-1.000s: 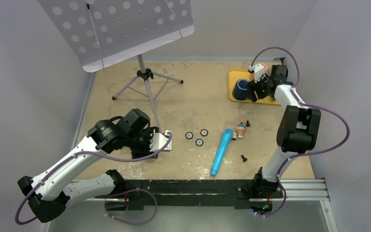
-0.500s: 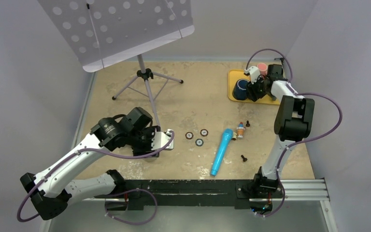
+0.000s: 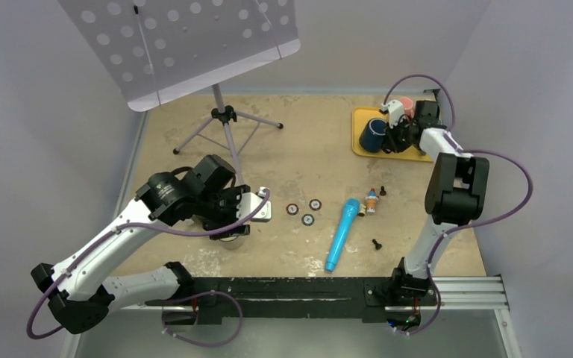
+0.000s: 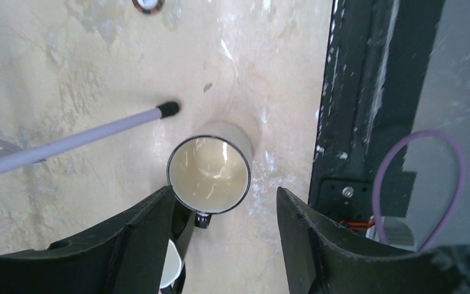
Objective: Turn the mug right side up
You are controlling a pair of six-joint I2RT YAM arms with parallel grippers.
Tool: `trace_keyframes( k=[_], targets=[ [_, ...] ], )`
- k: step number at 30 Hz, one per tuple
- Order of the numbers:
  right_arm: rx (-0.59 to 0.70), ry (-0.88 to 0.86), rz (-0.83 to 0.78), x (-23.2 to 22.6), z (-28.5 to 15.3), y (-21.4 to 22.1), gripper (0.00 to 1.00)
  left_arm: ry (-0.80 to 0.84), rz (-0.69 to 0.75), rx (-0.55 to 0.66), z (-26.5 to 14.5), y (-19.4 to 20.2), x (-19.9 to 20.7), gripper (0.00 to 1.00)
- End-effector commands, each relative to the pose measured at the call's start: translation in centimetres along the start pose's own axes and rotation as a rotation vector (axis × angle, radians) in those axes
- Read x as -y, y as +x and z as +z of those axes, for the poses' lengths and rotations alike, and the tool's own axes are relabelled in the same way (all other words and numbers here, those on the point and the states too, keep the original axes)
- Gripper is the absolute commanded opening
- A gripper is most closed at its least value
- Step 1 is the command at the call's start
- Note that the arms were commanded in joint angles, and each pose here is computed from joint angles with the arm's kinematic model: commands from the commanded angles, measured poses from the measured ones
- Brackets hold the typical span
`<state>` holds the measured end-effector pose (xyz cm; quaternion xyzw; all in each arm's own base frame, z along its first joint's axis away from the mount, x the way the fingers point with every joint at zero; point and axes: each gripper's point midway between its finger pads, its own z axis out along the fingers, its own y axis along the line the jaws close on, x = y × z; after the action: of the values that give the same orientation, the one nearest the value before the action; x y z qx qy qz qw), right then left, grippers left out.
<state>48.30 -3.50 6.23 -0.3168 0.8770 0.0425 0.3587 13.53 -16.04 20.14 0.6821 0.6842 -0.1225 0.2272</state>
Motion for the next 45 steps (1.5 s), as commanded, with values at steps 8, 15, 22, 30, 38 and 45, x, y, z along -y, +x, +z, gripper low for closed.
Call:
trace_keyframes(
  k=[8, 15, 22, 30, 38, 45],
  targets=[
    [0.867, -0.072, 0.129, -10.9, -21.6, -21.3, 0.00, 0.035, -0.191, 0.573, -11.0, -12.2, 1.4, 0.71],
    [1.205, -0.480, 0.040, -27.0, -32.8, -23.5, 0.00, 0.130, -0.222, 0.869, -19.0, -18.0, 3.1, 0.81],
    [1.302, -0.714, 0.087, -33.6, -38.0, -22.5, 0.00, 0.146, -0.254, 0.914, -19.9, -19.6, 2.5, 1.00],
    [1.340, -0.879, 0.114, -37.4, -40.0, -23.9, 0.00, 0.213, -0.304, 0.935, -19.4, -21.2, 1.8, 0.98],
    [1.311, -0.975, 0.076, -40.9, -39.8, -25.0, 0.00, 0.141, -0.329, 0.946, -19.8, -21.4, 0.6, 0.94],
    [1.228, -0.986, 0.052, -44.1, -36.7, -25.8, 0.00, 0.007, -0.434, 0.938, -18.9, -21.3, -2.6, 0.86]
  ],
)
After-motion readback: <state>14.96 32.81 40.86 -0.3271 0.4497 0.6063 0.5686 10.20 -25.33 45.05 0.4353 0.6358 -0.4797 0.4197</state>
